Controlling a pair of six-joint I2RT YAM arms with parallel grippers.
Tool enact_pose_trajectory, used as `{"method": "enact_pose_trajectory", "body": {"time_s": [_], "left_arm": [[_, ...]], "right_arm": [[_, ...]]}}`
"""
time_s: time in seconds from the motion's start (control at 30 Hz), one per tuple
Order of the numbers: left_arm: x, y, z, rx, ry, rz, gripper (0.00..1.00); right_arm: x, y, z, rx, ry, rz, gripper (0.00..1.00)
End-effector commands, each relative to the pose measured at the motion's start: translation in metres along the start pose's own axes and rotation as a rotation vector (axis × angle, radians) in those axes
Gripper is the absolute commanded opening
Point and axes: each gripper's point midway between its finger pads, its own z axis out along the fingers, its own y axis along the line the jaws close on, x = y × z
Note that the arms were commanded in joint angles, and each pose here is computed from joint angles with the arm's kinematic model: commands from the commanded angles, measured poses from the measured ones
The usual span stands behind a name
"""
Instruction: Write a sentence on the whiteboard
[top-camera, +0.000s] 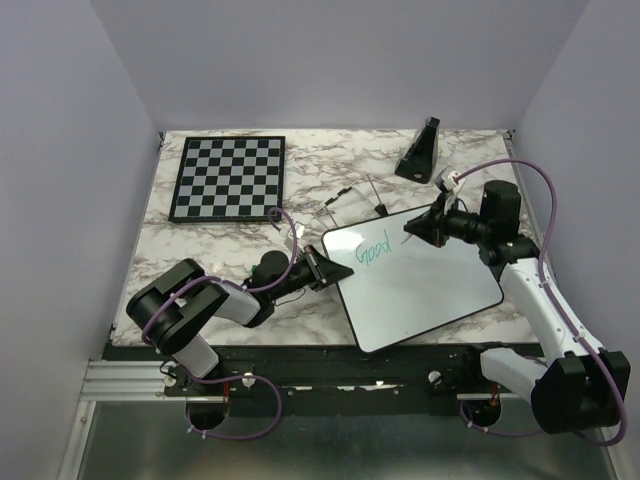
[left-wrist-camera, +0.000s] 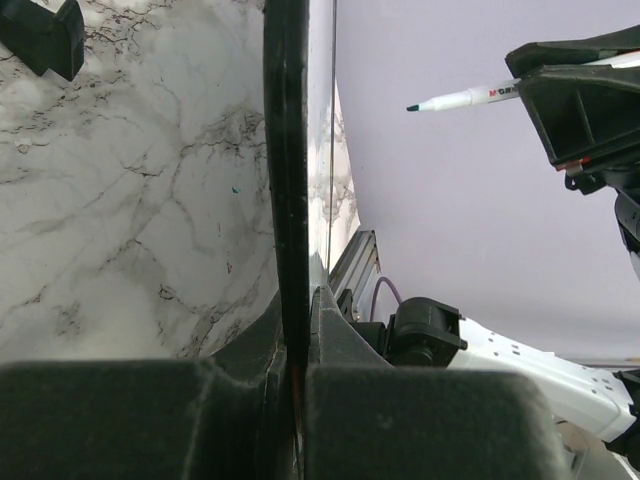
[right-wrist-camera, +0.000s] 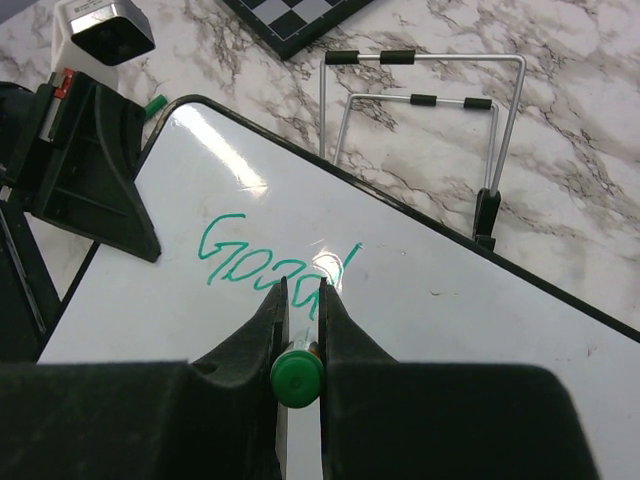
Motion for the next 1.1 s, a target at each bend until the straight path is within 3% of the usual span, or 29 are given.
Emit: {"method": "enact_pose_trajectory", "body": {"time_s": [0.0,0.57,1.07], "left_arm": [[0.012,-0.012,-0.004,0.056,0.050,0.096,0.00],[0.012,-0.014,-0.003,0.060,0.049,0.101,0.00],[0.012,-0.014,-0.002,0.061,0.048,0.100,0.00]], "right_arm": [[0.000,-0.011,0.006,-0.007,0.000,-0.054,0.01],[0.000,-0.031,0.021,0.008,-0.027,-0.114,0.01],[0.020,-0.045,0.030,0.034,0.024,-0.062,0.01]]}}
